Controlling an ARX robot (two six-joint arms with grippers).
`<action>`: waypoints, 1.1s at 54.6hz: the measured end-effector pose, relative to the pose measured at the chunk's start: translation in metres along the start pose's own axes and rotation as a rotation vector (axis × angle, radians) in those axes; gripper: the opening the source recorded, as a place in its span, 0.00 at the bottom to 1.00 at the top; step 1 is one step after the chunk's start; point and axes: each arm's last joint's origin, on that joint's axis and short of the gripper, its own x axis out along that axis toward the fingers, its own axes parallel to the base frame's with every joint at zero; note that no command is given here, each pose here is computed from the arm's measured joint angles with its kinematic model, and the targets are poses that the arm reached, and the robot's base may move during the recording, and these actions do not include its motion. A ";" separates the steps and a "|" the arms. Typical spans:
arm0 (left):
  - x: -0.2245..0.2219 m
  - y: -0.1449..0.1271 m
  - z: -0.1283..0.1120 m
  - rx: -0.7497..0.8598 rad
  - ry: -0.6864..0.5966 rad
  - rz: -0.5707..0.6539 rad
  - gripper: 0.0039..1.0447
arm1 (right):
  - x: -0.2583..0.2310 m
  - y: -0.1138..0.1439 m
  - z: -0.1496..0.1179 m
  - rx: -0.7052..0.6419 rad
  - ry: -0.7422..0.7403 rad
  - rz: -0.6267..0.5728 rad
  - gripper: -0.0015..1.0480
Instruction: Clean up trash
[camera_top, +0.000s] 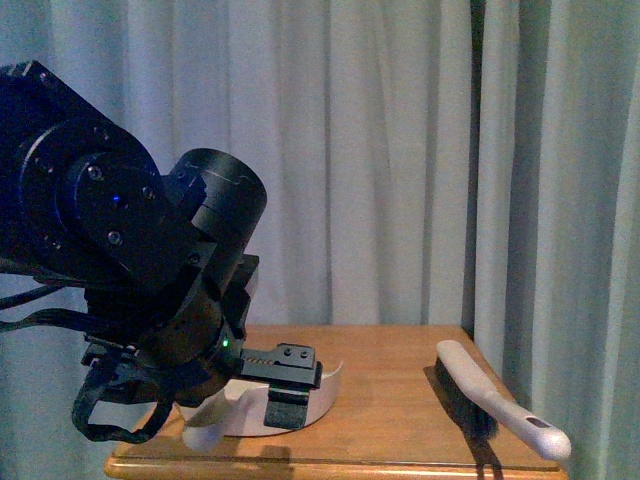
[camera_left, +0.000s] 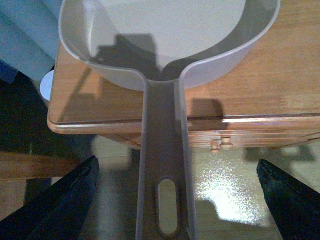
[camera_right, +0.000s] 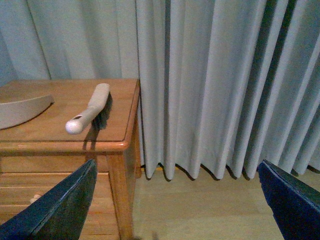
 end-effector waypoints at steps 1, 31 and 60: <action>0.001 0.000 0.000 0.000 0.000 0.001 0.93 | 0.000 0.000 0.000 0.000 0.000 0.000 0.93; 0.023 0.000 -0.007 0.035 0.010 0.027 0.93 | 0.000 0.000 0.000 0.000 0.000 0.000 0.93; 0.031 -0.002 -0.011 0.070 0.017 0.034 0.81 | 0.000 0.000 0.000 0.000 0.000 0.000 0.93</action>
